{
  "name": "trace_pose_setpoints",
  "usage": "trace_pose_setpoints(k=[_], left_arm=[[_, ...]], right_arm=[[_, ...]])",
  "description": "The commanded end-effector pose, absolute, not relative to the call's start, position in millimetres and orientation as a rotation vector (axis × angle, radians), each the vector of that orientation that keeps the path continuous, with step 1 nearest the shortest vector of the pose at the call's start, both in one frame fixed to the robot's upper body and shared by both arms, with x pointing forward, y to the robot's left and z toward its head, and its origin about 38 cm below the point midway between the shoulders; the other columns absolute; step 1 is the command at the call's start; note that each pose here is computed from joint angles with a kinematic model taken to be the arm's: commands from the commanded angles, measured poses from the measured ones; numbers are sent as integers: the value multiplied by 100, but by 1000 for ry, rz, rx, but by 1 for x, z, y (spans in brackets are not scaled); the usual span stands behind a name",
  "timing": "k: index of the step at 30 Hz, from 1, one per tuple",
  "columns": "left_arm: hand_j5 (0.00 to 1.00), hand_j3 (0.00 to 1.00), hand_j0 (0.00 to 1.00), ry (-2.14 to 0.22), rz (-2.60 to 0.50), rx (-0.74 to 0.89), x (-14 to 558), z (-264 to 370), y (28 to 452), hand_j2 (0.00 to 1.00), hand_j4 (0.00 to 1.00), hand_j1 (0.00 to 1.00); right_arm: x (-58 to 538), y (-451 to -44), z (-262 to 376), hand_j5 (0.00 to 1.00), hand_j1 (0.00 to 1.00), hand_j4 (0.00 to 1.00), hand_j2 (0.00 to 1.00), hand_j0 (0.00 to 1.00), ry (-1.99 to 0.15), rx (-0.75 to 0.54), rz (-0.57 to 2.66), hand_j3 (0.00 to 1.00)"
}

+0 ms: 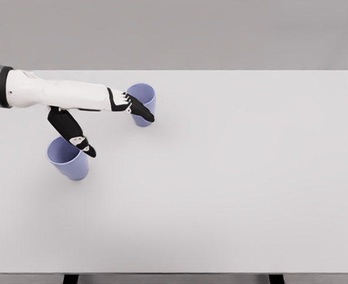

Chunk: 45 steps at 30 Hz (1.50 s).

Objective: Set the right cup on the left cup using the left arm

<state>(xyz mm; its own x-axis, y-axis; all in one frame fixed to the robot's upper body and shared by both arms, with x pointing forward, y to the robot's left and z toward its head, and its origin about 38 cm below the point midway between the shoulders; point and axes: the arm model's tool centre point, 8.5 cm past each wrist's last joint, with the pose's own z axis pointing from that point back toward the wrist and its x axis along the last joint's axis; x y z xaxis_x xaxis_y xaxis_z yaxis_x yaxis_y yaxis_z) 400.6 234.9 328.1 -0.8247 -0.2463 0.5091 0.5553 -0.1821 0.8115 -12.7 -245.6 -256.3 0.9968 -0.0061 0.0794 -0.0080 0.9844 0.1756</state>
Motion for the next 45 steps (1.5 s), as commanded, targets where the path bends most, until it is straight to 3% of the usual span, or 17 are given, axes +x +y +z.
trace_pose_setpoints(k=[1,7,13,15,20,26,34,36,45], left_arm=[[100,100,100,-1579,-2037,-384,399,329,231,100,100,100],[100,100,100,-1647,-1952,-222,458,363,234,100,100,100],[100,100,100,-1537,-1912,-99,515,325,227,100,100,100],[100,100,100,-1515,-1884,-132,523,301,217,100,100,100],[100,100,100,-1493,-1894,-135,530,283,200,100,100,100],[100,100,100,-1419,-1864,-33,546,263,220,100,100,100],[100,100,100,-1395,-1880,-43,544,251,217,100,100,100],[100,100,100,-1401,-1928,37,548,258,216,100,100,100],[100,100,100,-1386,-1911,-11,549,235,198,100,100,100]], right_arm=[[-14,-246,-256,100,100,100,100,100,-75,177,1,100],[-20,-245,-256,100,100,100,100,100,-65,177,-5,100],[-20,-245,-256,100,100,100,100,100,-65,177,-2,100],[-20,-245,-256,100,100,100,100,100,-65,177,-1,100],[-20,-245,-256,100,100,100,100,100,-65,177,-1,100],[-20,-245,-256,100,100,100,100,100,-65,177,-1,100],[-20,-245,-256,100,100,100,100,100,-65,177,-1,100],[-20,-245,-256,100,100,100,100,100,-65,177,-1,100],[-20,-245,-256,100,100,100,100,100,-66,177,-1,100]])
